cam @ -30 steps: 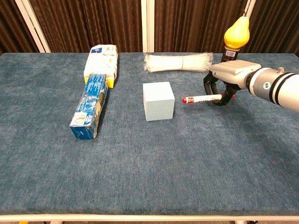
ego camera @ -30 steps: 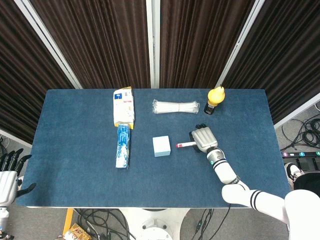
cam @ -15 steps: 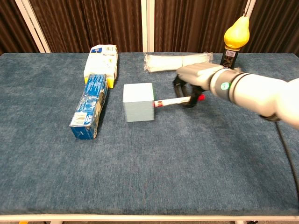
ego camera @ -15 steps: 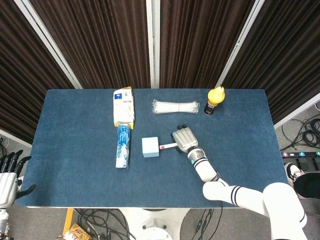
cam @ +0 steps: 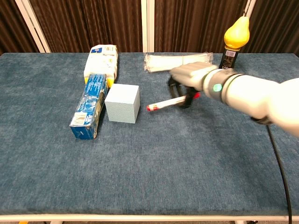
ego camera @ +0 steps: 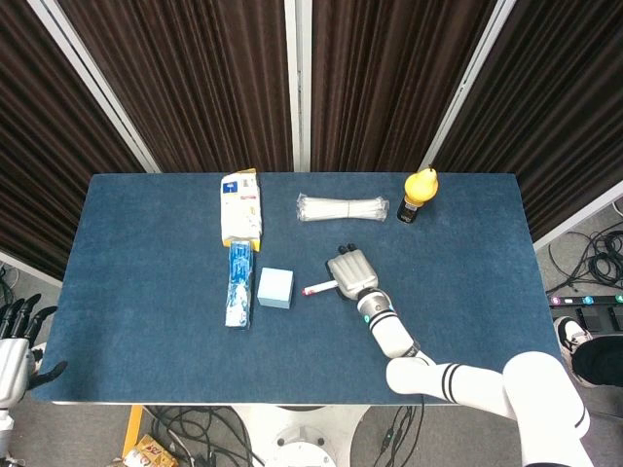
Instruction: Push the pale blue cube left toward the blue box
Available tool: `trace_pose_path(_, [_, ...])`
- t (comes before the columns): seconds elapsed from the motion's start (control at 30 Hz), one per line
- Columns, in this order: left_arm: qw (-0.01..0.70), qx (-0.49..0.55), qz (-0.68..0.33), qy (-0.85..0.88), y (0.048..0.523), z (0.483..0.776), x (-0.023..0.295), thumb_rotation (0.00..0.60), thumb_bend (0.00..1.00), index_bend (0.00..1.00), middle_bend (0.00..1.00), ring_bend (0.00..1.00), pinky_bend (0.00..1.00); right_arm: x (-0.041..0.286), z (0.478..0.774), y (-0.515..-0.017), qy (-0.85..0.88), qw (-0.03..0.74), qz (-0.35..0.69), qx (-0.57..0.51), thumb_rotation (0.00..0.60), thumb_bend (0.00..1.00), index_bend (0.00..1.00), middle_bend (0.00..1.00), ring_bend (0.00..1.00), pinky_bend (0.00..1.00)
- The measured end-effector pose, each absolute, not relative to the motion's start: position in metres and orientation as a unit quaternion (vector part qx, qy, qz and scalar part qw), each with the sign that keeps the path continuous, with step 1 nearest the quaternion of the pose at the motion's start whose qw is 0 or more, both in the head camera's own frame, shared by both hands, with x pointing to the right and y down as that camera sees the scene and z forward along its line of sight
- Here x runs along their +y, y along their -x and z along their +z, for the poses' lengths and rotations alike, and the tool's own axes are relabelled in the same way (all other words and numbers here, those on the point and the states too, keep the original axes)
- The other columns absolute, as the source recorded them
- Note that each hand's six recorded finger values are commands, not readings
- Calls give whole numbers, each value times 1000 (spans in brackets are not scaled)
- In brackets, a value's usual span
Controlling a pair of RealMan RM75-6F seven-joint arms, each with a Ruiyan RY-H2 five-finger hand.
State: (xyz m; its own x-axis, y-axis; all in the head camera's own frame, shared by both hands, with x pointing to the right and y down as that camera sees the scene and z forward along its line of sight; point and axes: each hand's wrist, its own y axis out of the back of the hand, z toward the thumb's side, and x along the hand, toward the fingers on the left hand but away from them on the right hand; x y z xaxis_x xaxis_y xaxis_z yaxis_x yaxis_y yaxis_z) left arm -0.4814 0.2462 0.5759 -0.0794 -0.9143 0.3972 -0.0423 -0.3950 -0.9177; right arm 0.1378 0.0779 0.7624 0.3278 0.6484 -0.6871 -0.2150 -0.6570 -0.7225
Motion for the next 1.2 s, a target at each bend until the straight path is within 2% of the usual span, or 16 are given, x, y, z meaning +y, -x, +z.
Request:
trace_pose_path(0.33, [365, 414, -600, 580, 475, 576, 243, 600, 90, 248, 176, 72, 90, 71, 745, -249, 674, 381, 609, -174, 600, 425, 629, 557, 171, 172])
trace_pose_path(0.4, [366, 413, -599, 580, 474, 576, 243, 600, 90, 249, 176, 72, 90, 74, 745, -264, 671, 374, 615, -178, 600, 417, 593, 542, 168, 172])
trace_pose_path(0.5, [367, 412, -598, 581, 473, 576, 242, 600, 90, 249, 176, 72, 90, 81, 747, -287, 667, 360, 626, -182, 600, 372, 452, 468, 123, 160])
trace_pose_path(0.6, [368, 412, -599, 581, 472, 575, 242, 600, 91, 249, 176, 73, 90, 87, 748, -308, 662, 349, 638, -180, 600, 214, 211, 312, 38, 120])
trace_pose_path(0.67, [368, 410, -599, 581, 472, 576, 242, 600, 90, 249, 176, 73, 90, 91, 749, -318, 660, 344, 643, -180, 600, 177, 143, 266, 17, 111])
trace_pose_path(0.9, [370, 411, -598, 581, 470, 574, 240, 600, 90, 249, 176, 72, 90, 93, 738, -339, 654, 343, 645, -196, 600, 172, 126, 247, 10, 108])
trace_pose_path(1.2, [368, 412, -600, 578, 471, 575, 238, 600, 91, 249, 176, 73, 90, 105, 681, -378, 646, 351, 623, -267, 600, 175, 122, 264, 11, 108])
